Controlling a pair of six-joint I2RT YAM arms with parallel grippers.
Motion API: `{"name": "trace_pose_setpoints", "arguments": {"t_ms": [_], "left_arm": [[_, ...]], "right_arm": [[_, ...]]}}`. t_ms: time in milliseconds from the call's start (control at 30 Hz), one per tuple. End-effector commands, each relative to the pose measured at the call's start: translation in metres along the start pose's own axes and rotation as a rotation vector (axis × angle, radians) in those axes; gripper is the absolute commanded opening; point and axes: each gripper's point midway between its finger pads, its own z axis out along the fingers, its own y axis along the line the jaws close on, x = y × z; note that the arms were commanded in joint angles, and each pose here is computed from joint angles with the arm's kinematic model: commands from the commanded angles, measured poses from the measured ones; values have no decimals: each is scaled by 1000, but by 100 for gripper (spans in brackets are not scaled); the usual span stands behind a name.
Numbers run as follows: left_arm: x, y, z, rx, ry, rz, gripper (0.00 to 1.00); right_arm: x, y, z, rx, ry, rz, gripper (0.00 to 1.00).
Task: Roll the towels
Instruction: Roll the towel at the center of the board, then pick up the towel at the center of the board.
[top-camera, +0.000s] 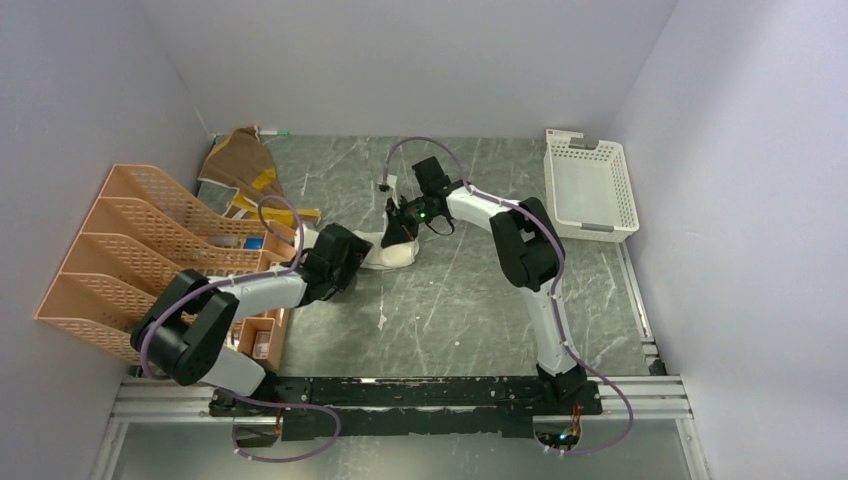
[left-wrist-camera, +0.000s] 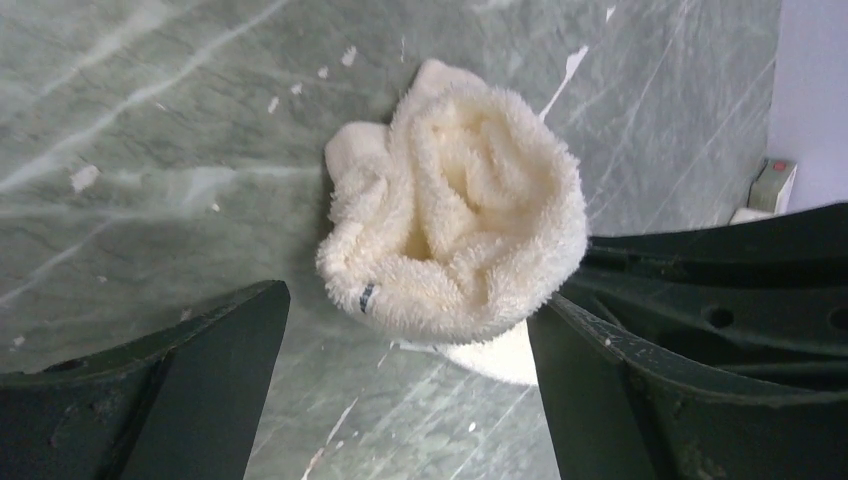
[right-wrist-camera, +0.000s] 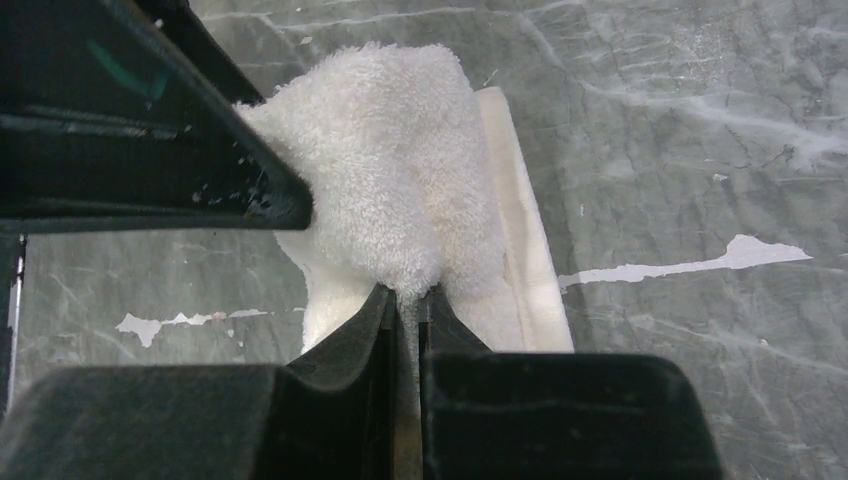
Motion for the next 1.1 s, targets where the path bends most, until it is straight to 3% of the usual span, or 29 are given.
{"name": "trace_pose_setpoints", "arguments": {"t_ms": [0,200,667,900,1067], "left_arm": [[-22,-19,7,14,-123,-37,99],[-17,-25,25,6,-120,-21,99],[-9,5,48,-57,-116,2,100],[1,21,52,-38,-84,-5,83],[7,15,50,55,-55,30,53]], "right_arm": [[53,16,7,-27,138,117,0],[59,28,14,-70,179,127,0],[57,76,7,-258,166,113,0],[52,90,5,-302,129,94,0],[42,92,7,-301,103,72,0]]}}
